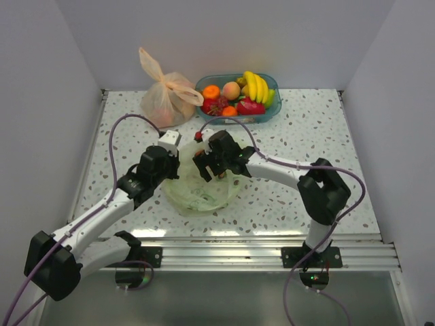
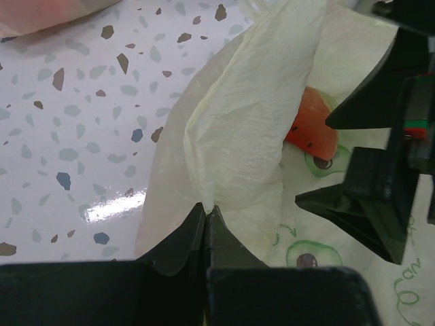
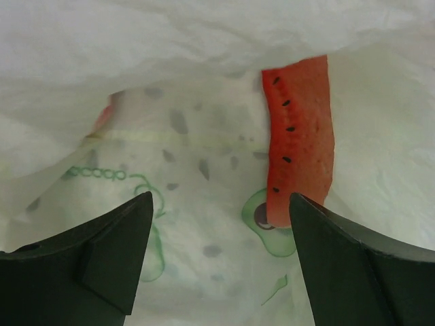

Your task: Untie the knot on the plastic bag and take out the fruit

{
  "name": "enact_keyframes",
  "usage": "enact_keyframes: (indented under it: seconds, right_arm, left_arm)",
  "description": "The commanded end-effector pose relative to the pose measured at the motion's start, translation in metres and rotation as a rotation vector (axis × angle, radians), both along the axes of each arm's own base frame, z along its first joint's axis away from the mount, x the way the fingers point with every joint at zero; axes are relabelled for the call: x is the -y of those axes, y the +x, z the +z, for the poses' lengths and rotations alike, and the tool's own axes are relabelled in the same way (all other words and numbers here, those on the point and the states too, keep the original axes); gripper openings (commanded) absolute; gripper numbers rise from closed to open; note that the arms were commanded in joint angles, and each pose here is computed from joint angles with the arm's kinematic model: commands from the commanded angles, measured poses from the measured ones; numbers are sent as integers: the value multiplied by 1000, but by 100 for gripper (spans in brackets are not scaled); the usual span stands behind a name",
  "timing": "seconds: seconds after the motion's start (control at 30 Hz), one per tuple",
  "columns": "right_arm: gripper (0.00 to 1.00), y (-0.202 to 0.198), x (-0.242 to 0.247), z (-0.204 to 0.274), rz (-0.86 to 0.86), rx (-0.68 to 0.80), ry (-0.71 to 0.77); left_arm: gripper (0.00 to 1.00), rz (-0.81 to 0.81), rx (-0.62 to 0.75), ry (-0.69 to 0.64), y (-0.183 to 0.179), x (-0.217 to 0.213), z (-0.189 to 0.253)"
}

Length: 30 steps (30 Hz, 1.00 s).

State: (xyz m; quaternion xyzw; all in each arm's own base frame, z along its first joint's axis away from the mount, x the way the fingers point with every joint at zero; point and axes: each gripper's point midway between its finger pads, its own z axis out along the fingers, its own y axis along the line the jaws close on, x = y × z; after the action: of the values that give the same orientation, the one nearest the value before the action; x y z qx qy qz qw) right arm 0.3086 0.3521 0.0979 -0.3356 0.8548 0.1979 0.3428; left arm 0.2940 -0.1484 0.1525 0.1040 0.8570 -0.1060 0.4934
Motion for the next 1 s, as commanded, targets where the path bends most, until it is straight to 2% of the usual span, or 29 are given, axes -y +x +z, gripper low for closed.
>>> enact_keyframes:
  seconds: [0.0,0.17,0.37,0.43,0.67,0.83,0.97]
  right_arm:
    - [85,34,2,-1,-82,96,-45]
    - [87,54,8,-4,-117,163,-118]
    - [98,75,22,-2,-171,264,-207]
    - [99,81,20,0,-166,281,-204]
    - [99,99,13,-28,-142,236,-198]
    - [99,115,15,-42,-159,214,-163]
    - [98,114,6,-53,-106,175,-113]
  left_arm:
    - [0,-39,47,-13,6,7,9]
    - [0,-55,42,-16,6,10,8]
    - [0,-73,40,-22,5,13,8]
    - [0,-79,35,-21,5,14,6]
    - [0,-100,14,-19,3,17,1]
    - [0,-108,0,-13,2,18,-4]
    - [0,-109,-6,-8,3,19,-6]
